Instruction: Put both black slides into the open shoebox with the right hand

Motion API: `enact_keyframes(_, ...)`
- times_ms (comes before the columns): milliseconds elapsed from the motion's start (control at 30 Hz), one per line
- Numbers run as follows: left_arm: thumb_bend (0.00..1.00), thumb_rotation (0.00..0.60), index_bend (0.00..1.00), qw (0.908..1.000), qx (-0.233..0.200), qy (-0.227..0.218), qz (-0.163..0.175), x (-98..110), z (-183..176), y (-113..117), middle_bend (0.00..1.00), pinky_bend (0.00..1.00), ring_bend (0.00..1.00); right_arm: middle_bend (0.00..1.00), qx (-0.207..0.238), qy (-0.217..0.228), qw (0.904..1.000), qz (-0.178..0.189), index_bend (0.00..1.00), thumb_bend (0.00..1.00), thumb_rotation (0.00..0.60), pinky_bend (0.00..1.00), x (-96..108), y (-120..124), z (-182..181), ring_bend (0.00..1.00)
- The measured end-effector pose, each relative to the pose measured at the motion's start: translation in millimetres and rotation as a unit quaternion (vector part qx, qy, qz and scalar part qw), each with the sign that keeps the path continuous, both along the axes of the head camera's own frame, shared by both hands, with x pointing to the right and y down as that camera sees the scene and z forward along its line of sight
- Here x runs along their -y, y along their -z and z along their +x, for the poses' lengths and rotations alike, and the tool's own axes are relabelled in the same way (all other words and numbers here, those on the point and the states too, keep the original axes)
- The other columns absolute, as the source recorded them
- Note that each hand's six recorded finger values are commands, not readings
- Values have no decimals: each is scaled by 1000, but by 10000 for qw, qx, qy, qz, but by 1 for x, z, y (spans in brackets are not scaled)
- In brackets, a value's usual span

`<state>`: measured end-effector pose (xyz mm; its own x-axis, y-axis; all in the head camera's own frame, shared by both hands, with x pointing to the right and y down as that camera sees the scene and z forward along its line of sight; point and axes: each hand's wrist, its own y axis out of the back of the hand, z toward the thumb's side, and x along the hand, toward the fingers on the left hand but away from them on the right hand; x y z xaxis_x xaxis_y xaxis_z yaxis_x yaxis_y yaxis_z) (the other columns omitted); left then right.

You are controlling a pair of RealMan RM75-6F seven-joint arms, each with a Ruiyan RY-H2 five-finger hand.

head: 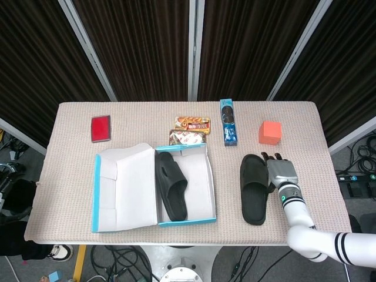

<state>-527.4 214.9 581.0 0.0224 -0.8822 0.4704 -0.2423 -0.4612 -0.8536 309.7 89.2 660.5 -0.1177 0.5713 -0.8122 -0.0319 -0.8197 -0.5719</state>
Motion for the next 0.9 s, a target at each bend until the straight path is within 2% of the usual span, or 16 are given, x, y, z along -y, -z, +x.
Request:
enact_keyframes(167, 194, 600, 141, 9988, 428, -243, -18, -9, 23, -13, 117, 78, 36, 103, -79, 28, 9999, -120, 35, 26, 600, 155, 1, -15, -2, 0)
enact_keyframes(433, 195, 600, 141, 9990, 395, -206, -43, -18, 45, -24, 117, 79, 35, 105, -44, 317, 9992, -251, 34, 30, 600, 151, 1, -31, -17, 0)
enact_keyframes(900, 195, 600, 141, 9990, 401, -184, -4, -19, 49, -26, 117, 79, 36, 161, 66, 241, 9991, -350, 56, 48, 600, 114, -3, -49, -31, 13)
